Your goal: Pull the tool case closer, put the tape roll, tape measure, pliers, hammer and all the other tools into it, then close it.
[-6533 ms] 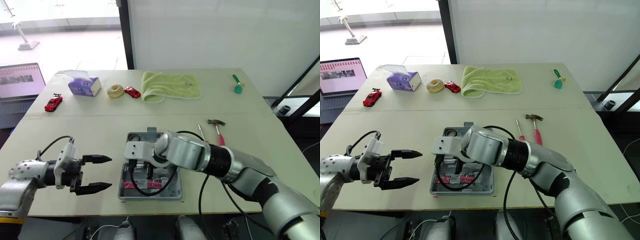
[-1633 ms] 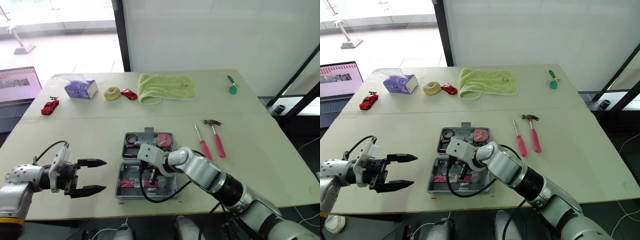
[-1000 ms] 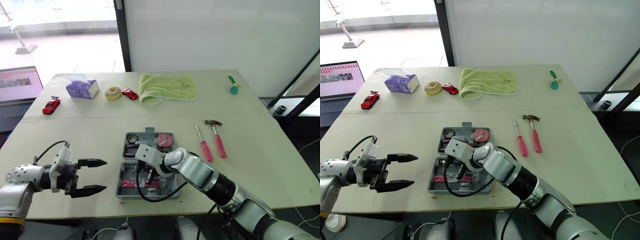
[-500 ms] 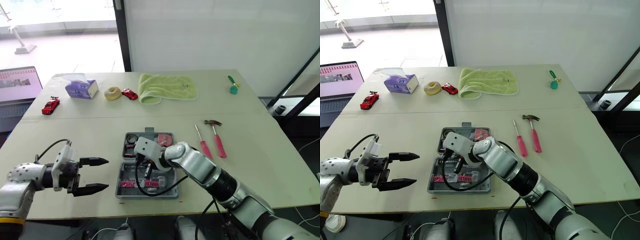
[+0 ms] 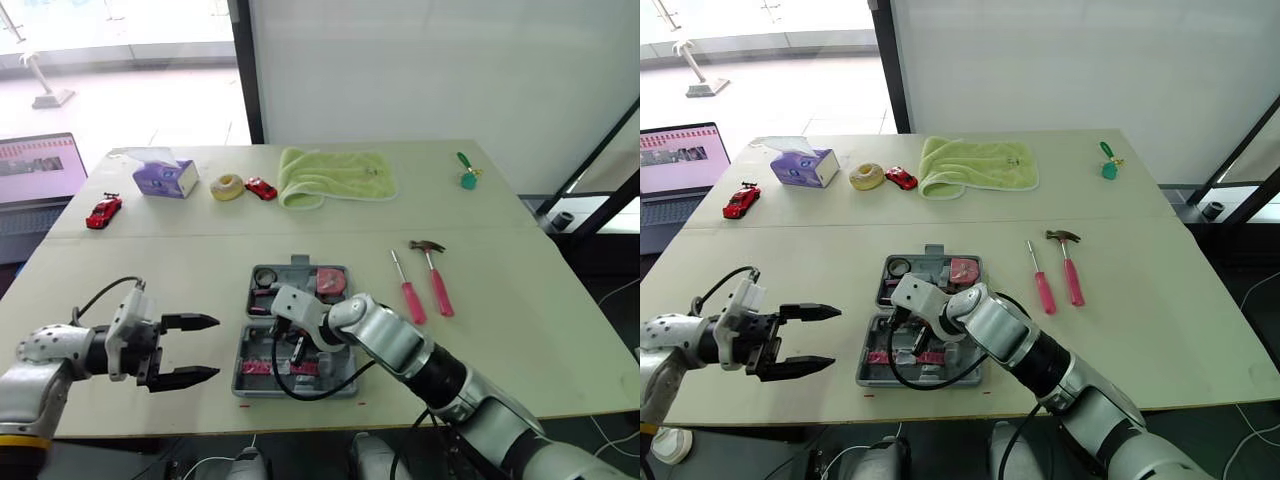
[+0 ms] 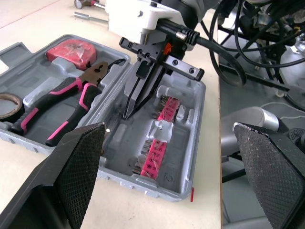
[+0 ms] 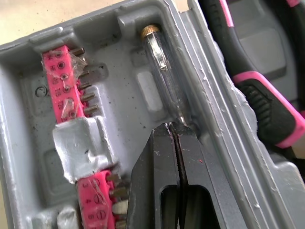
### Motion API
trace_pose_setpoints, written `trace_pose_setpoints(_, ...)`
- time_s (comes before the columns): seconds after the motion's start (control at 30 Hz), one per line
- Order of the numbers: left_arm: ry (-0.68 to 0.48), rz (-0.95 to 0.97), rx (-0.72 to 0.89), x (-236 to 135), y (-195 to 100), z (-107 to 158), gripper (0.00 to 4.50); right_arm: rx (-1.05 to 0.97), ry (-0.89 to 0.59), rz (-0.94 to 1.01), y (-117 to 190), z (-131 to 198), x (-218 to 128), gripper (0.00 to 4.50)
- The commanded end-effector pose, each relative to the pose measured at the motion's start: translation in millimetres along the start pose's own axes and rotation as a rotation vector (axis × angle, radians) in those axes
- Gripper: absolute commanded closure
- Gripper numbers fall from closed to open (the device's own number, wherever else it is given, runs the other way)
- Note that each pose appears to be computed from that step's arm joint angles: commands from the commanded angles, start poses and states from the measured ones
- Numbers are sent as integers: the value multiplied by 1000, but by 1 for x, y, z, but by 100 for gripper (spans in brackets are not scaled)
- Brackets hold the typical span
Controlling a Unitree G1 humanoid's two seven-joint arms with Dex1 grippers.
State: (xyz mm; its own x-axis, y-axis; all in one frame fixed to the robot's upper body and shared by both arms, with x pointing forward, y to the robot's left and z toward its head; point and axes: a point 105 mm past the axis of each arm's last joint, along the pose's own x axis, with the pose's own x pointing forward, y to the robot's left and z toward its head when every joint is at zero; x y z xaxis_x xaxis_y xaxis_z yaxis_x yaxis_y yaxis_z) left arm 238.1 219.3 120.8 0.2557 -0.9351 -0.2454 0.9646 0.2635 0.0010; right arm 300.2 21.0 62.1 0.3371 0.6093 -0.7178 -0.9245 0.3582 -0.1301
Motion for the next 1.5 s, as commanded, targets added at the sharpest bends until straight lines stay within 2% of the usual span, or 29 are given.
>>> trace_pose_setpoints(0.03,-5,-5,28,0,-1,8,0,53,15,24,3,-6,0,447)
trace_pose_setpoints(0.2,-4,7,25,-4,1,6,0,-2,-165,26,-2,36,-33,447)
trace_pose_setpoints(0.53,-6,51,23,-13,8,-2,0,-50,-336,-23,-14,61,-91,447)
trace_pose_setpoints(0.7,34,188,19,-45,23,-16,0,60,-388,-250,-39,-6,-151,447)
trace_pose_setpoints(0.8,67,270,21,-65,29,-26,0,136,-310,-411,-50,-67,-182,447)
trace_pose_setpoints(0.9,98,350,1,-83,31,-40,0,212,-204,-533,-50,-131,-214,363)
trace_pose_setpoints(1.1,157,458,-18,-109,30,-57,0,337,-166,-701,-41,-201,-267,68)
trace_pose_setpoints(1.13,172,472,-21,-114,28,-60,0,356,-171,-732,-40,-209,-275,8)
trace_pose_setpoints(1.27,150,580,-32,-130,32,-61,0,376,-152,-751,-28,-226,-280,2)
trace_pose_setpoints(1.5,127,530,-21,-110,28,-61,0,367,-166,-726,-26,-224,-265,2)
